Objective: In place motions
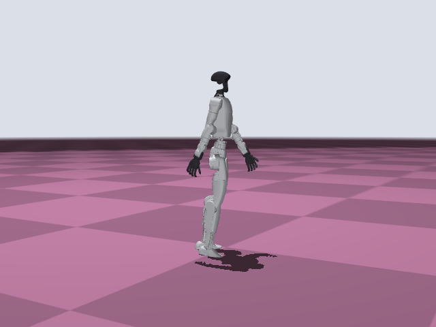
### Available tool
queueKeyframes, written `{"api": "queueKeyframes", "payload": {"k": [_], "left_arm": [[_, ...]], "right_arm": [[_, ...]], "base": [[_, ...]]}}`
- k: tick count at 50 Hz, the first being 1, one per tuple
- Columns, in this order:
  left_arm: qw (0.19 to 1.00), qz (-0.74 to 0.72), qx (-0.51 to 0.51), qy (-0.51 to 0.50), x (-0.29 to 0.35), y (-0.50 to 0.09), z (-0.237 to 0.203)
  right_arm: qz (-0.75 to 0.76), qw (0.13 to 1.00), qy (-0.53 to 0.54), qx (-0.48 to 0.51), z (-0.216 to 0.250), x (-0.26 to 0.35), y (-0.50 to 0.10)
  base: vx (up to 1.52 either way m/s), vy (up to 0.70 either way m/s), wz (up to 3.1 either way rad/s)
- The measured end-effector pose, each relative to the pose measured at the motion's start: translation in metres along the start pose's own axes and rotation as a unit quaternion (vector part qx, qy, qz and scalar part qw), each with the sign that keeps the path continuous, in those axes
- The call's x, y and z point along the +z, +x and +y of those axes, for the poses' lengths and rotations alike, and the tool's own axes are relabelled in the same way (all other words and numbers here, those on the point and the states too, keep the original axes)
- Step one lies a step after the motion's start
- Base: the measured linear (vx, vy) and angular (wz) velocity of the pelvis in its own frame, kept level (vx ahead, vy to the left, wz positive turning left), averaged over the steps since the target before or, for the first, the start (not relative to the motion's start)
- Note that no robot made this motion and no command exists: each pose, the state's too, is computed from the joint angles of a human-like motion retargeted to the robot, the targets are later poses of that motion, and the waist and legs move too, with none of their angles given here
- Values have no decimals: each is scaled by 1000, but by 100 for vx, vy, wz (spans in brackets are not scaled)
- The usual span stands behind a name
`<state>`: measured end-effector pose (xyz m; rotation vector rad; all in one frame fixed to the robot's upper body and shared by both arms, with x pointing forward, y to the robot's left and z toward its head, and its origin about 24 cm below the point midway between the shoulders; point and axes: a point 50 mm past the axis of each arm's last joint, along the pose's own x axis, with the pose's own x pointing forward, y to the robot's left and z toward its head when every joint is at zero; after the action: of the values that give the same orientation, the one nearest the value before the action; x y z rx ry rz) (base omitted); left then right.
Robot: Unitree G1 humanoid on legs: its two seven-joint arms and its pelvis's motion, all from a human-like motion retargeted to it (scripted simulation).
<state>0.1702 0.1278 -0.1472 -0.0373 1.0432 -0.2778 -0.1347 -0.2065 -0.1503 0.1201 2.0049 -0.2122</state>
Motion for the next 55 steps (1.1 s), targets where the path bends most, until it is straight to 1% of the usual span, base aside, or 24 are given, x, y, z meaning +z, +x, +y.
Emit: {"api": "queueKeyframes", "payload": {"k": [3, 6, 10, 14, 18, 20, 23, 26, 30, 32, 35, 38, 42, 45, 49, 52, 55], "left_arm": [[997, 79, 6, -22, -50, -8, -1], [980, 183, 25, -68, -117, -31, -3], [925, 339, 66, -158, -208, -87, -15], [846, 466, 90, -243, -276, -155, -33], [799, 529, 93, -269, -312, -207, -43], [791, 539, 97, -272, -319, -220, -44], [785, 541, 105, -282, -321, -224, -44], [790, 524, 107, -299, -312, -209, -43], [825, 472, 99, -296, -282, -165, -32], [851, 444, 92, -264, -260, -139, -22], [894, 400, 71, -188, -214, -99, -3], [937, 328, 48, -107, -153, -60, 16], [982, 183, 24, -43, -60, -17, 21], [997, 74, 5, -29, 0, -1, 13], [999, -28, -24, -34, 54, 4, 2], [997, -59, -41, -31, 70, 4, -3], [998, -54, -41, -18, 64, 5, -4]], "right_arm": [[-40, 998, -48, 3, 6, 44, -8], [-118, 986, -115, 20, 21, 104, -26], [-251, 946, -190, 71, 60, 186, -68], [-385, 884, -235, 125, 107, 247, -122], [-480, 823, -262, 156, 136, 280, -170], [-510, 800, -273, 159, 143, 289, -187], [-528, 785, -286, 152, 145, 292, -195], [-516, 792, -293, 143, 141, 287, -184], [-453, 834, -291, 123, 124, 264, -146], [-399, 864, -288, 109, 110, 243, -119], [-307, 908, -272, 79, 82, 199, -77], [-215, 947, -234, 50, 55, 146, -43], [-106, 979, -172, 28, 27, 71, -13], [-39, 992, -119, 11, 12, 18, -1], [26, 999, -38, -12, -3, -32, 3], [50, 998, 16, -23, -8, -50, 3], [45, 998, 48, -22, -7, -48, 3]], "base": [[2, 9, -16], [2, 9, -29], [2, 5, -17], [0, 0, 0], [-3, -2, 7], [-2, -3, 5], [-2, -6, 11], [1, -6, 11], [3, -6, 6], [7, -5, 1], [7, -6, 4], [2, -7, 13], [1, -7, 5], [0, -2, -1], [0, 0, 0], [0, 0, 0], [0, 0, 0]]}}
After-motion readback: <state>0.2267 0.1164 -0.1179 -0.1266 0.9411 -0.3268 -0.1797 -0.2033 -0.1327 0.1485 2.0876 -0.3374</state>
